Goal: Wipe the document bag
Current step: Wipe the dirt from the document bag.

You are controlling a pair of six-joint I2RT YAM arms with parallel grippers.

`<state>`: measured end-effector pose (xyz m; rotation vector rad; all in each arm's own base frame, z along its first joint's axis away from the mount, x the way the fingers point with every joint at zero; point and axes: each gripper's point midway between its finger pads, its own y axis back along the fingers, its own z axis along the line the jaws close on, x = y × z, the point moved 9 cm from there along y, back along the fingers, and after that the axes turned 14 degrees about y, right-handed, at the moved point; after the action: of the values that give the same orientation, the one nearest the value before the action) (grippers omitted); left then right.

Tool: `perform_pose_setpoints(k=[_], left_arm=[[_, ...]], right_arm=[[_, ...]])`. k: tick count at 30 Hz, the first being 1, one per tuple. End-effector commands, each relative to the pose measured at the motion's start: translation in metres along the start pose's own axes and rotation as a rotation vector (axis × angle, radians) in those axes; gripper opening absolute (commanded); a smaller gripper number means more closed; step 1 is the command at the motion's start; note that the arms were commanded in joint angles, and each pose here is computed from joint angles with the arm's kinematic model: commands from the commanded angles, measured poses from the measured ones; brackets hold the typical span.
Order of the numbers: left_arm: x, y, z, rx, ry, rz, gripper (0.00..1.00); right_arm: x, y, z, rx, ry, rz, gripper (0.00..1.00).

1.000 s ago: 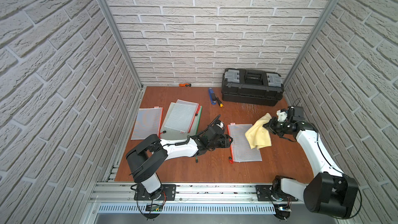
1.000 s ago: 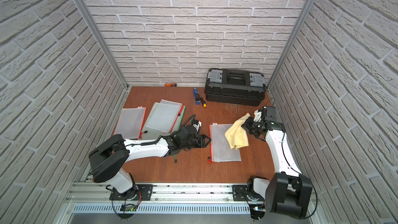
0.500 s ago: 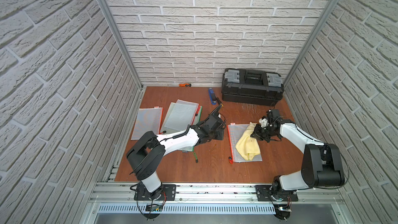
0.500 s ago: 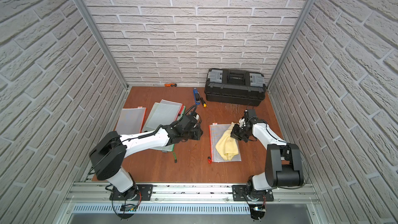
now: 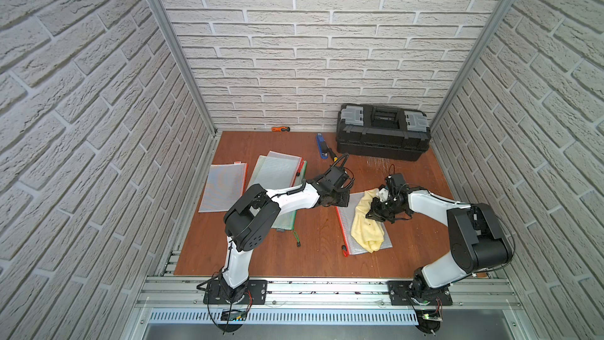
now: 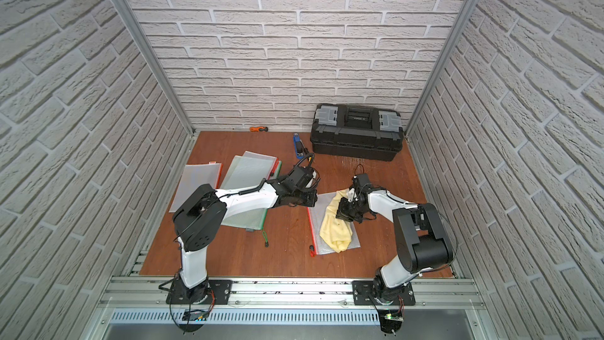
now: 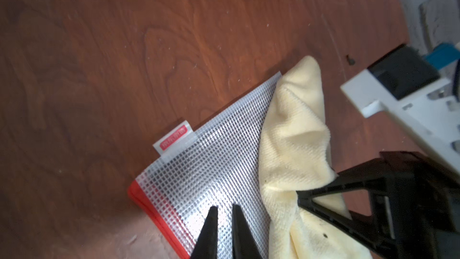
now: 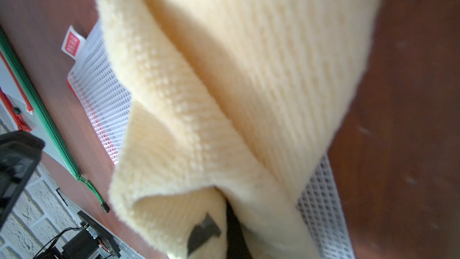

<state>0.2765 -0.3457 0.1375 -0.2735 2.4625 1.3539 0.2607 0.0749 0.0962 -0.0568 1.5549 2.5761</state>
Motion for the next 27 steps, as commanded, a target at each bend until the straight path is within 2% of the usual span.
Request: perform_pose_setpoints(k=[1,5,13,19,27], left_arm=[[0.009,0.003,0.014,-0.052,-0.011,0.024,0.13],[0.016,0.005,0.030,-0.127,-0.008,0.031,0.04],[0.023,0.005,0.057,-0.210,0.027,0.051,0.00],[0.028,0.001,0.062,-0.227,0.030,0.069,0.00],[0.032,0.003,0.065,-0.215,0.059,0.055,0.00]], right_arm=[[-0.003,-0.016,0.003,0.030,0.000,0.019,0.02],[-0.010,-0.020,0.011,0.037,0.021,0.030,0.02],[-0.011,-0.020,0.022,0.056,0.057,0.038,0.02],[-0.009,-0.024,0.049,0.044,0.130,0.041,0.02],[-0.023,-0.057,0.076,-0.030,0.149,0.077,0.02]])
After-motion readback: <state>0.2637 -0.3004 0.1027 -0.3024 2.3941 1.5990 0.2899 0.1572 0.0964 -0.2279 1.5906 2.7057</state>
